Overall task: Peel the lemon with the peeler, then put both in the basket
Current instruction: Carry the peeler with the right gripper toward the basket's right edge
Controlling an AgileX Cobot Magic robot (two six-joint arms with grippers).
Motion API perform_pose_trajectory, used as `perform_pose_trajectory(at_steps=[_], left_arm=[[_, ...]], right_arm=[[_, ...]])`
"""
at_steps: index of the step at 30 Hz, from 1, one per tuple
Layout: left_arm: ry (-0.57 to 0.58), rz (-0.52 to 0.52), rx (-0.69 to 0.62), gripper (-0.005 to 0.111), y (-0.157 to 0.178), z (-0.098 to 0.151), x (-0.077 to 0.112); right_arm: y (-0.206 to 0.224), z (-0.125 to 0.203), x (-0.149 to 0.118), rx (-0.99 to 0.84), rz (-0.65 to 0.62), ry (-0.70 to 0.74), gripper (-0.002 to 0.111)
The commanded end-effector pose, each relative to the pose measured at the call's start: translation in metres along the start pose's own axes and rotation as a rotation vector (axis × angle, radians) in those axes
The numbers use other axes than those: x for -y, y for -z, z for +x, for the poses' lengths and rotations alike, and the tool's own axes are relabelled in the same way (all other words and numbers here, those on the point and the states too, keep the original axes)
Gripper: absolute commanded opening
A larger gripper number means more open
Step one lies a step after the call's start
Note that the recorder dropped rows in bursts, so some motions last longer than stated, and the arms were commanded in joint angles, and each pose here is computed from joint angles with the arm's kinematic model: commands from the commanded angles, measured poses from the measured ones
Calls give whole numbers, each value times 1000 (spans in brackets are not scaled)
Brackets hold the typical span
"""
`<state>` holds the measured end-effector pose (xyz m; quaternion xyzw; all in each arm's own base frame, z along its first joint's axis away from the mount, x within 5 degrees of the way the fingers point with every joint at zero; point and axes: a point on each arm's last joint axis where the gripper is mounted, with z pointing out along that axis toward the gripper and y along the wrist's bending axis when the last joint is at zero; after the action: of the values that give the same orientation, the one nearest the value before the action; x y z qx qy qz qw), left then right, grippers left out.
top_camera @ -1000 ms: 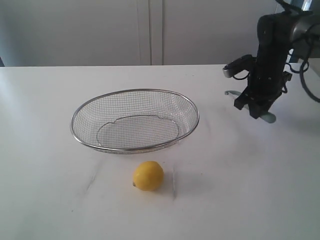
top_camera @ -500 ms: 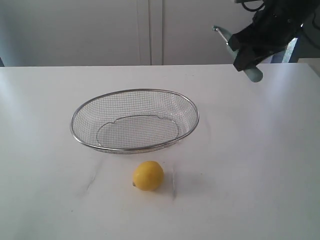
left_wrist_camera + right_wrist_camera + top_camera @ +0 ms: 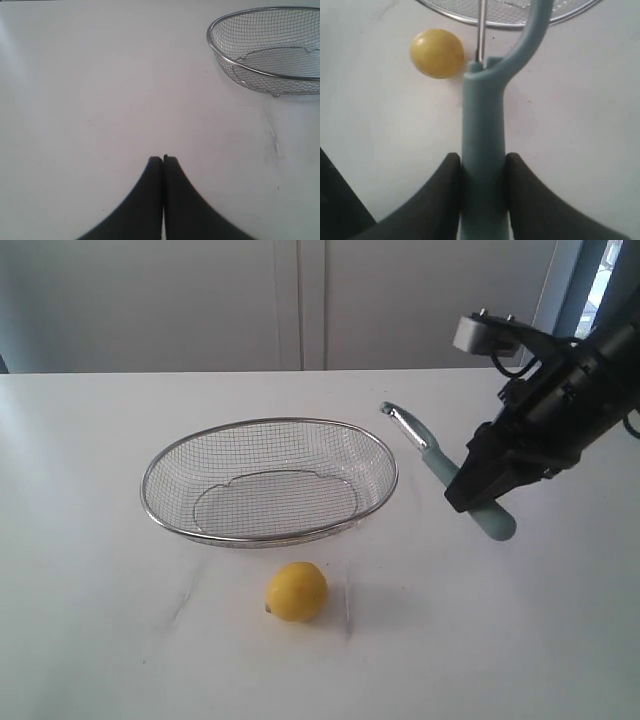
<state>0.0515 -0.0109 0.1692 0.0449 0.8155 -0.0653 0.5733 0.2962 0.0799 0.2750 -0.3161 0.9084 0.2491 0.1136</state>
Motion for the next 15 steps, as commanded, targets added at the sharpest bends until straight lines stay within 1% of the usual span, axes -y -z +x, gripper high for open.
perform_pose_trajectory(at_steps=[1,4,9,15], left_arm=[[12,7,5,0,0,1,0],[12,7,5,0,0,1,0],[12,7,5,0,0,1,0],[12,7,5,0,0,1,0]], right_arm=[[-10,7,3,28,19,11,0],[-18,11,5,49,17,-22,0],[-19,9,2,75,-28,-50,0],[-18,8,0,92,-44,-62,0]])
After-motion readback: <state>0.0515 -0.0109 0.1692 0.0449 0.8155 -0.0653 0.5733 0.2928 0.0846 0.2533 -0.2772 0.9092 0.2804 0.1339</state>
